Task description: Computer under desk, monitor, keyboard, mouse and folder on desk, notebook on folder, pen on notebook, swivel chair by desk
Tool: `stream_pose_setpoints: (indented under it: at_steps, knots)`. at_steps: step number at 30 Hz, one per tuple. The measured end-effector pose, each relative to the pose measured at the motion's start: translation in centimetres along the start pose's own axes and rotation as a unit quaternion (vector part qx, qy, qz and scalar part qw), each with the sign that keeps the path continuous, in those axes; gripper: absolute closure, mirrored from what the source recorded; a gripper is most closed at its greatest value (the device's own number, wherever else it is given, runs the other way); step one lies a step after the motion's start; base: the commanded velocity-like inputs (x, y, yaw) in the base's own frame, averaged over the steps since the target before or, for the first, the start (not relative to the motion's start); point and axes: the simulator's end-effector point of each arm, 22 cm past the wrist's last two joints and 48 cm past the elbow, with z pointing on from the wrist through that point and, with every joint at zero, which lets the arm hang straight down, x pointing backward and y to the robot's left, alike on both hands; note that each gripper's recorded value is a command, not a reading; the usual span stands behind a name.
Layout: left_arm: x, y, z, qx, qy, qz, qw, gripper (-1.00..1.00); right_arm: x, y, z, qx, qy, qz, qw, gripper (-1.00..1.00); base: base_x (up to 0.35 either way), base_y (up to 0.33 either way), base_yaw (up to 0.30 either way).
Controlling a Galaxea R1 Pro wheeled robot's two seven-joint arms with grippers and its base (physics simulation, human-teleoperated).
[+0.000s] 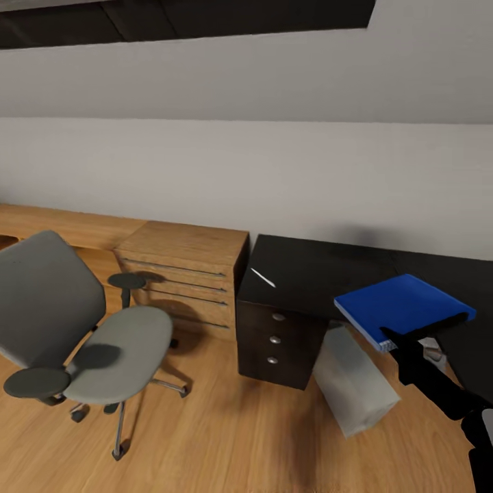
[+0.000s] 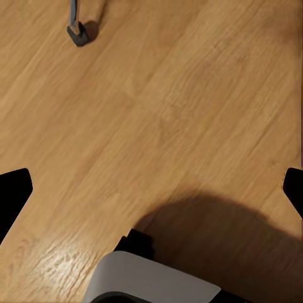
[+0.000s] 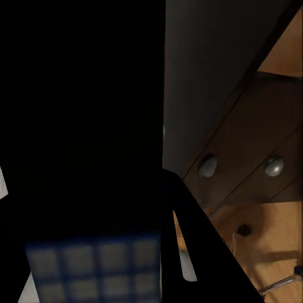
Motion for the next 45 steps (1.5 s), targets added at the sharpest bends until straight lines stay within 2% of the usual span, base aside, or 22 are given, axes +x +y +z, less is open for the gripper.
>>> stream_pose_setpoints:
  at_steps: [31, 37, 45]
  knots:
    - [1.2, 0.3, 0.1, -0.004, 0.012, 0.004, 0.9999, -1.0, -0.3, -1.5, 0.2, 0.012, -0.003, 0.006, 0.9999, 1.0, 0.0, 0.0, -0.246]
    - [1.1, 0.3, 0.2, -0.005, 0.007, 0.002, 1.0, -1.0, -0.3, -1.8, 0.3, 0.015, -0.002, 0.006, 0.9999, 1.0, 0.005, 0.0, -0.246]
    - [1.1, 0.5, 0.2, -0.006, 0.007, 0.002, 1.0, -1.0, 0.0, -1.5, 0.3, 0.011, 0.002, 0.005, 0.9999, 1.0, 0.231, 0.0, -0.085]
